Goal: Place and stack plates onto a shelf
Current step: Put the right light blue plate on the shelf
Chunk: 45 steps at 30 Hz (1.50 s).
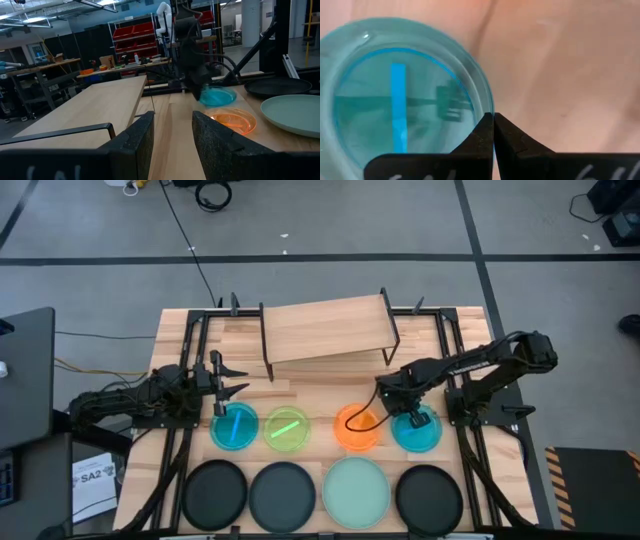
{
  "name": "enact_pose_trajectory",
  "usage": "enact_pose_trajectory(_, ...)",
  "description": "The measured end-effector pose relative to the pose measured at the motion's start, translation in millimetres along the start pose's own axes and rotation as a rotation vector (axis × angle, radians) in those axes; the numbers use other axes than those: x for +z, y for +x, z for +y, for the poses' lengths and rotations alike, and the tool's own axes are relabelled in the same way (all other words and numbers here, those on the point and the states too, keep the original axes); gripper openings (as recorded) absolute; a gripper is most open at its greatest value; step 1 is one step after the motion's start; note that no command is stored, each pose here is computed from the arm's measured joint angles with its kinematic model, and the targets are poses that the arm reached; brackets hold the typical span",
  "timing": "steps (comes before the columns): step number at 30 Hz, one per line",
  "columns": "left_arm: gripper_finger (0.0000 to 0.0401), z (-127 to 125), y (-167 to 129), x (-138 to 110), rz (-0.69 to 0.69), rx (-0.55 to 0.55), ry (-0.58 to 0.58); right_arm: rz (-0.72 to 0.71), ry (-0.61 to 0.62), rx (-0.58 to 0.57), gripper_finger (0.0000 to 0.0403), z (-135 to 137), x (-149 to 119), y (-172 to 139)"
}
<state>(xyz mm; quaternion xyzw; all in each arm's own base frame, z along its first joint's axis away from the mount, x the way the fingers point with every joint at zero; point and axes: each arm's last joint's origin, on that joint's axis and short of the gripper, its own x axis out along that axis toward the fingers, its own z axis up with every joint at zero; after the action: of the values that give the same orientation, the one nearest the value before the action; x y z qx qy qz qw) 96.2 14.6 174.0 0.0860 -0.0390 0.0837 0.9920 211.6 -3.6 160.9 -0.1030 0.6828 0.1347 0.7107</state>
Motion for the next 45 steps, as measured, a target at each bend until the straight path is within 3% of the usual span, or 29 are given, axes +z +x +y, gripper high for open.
enact_pose_trajectory(15,0.0141,0.0,0.0,0.0,0.000,0.000,0.000,-0.019,0.039,-0.032,0.0008,-28.2,18.9,-93.3)
enact_pose_trajectory(30,0.0141,0.0,0.0,0.0,0.000,0.000,0.000,-0.360,0.264,-0.257,0.0008,-87.4,9.0,-204.6)
enact_pose_trajectory(39,0.0141,0.0,0.0,0.0,0.000,0.000,0.000,-0.584,0.407,-0.458,0.0008,-135.2,-9.1,-230.1)
enact_pose_trajectory(45,0.0141,0.0,0.0,0.0,0.000,0.000,0.000,-0.616,0.528,-0.506,0.0008,-163.8,-25.6,-229.0)
